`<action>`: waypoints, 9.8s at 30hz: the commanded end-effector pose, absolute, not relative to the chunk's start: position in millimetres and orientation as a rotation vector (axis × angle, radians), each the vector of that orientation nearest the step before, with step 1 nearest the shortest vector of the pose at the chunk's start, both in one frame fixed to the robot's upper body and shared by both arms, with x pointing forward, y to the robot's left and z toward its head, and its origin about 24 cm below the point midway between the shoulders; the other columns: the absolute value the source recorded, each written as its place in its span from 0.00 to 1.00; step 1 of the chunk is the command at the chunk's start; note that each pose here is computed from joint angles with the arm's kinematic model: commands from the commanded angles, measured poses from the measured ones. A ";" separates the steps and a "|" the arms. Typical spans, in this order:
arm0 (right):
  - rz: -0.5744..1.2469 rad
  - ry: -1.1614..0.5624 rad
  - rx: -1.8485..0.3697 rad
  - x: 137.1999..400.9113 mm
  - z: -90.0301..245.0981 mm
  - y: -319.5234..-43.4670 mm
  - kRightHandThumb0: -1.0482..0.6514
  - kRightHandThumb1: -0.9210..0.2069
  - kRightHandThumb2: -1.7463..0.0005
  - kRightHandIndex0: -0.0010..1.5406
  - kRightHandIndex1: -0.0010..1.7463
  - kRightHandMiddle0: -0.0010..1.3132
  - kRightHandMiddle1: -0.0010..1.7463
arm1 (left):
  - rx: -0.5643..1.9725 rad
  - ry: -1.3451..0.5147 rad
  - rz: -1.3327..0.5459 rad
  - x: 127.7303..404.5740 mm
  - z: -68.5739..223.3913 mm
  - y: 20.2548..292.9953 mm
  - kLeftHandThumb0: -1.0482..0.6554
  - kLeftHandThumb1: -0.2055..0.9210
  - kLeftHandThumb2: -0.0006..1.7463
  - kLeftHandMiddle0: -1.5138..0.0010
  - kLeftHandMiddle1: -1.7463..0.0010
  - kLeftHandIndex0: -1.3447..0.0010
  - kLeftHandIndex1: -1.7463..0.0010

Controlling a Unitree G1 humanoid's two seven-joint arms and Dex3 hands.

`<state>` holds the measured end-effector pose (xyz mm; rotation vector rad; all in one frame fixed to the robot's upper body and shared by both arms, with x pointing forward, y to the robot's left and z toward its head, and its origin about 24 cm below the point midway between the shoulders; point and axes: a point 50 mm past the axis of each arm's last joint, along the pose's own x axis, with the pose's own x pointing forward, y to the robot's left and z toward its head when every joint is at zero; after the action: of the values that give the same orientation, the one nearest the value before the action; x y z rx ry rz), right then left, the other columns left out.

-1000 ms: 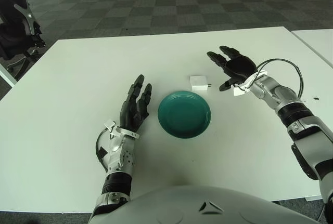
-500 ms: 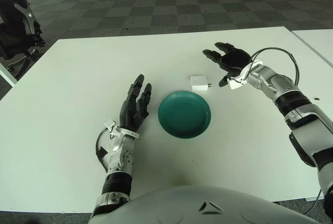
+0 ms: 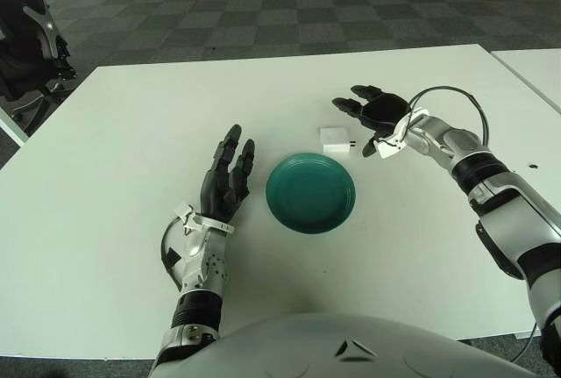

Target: Put the charger into the plate.

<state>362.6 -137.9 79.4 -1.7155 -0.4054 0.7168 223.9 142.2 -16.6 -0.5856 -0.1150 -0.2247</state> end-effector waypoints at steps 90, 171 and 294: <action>0.640 0.021 -1.584 372.5 36.9 -118.6 0.02 0.00 0.94 0.00 0.00 0.00 0.00 | -0.821 0.045 -0.284 197.9 -42.4 103.3 0.00 1.00 0.12 1.00 1.00 1.00 1.00; 0.459 -0.086 -1.440 397.8 92.1 -124.7 0.34 0.52 0.26 0.75 1.00 0.46 1.00 | -0.818 0.015 -0.177 192.3 -45.4 95.0 0.00 1.00 0.23 1.00 1.00 0.98 0.99; 0.865 -0.634 -1.480 285.9 42.4 -72.3 0.00 0.00 0.52 0.00 0.00 0.00 0.00 | -0.563 0.011 0.154 195.6 -48.2 109.5 0.13 1.00 0.50 0.91 1.00 1.00 0.64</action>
<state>280.2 -74.6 36.5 -1.4761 -0.6046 0.9156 238.5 144.5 -4.6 -0.4204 -0.2179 0.0555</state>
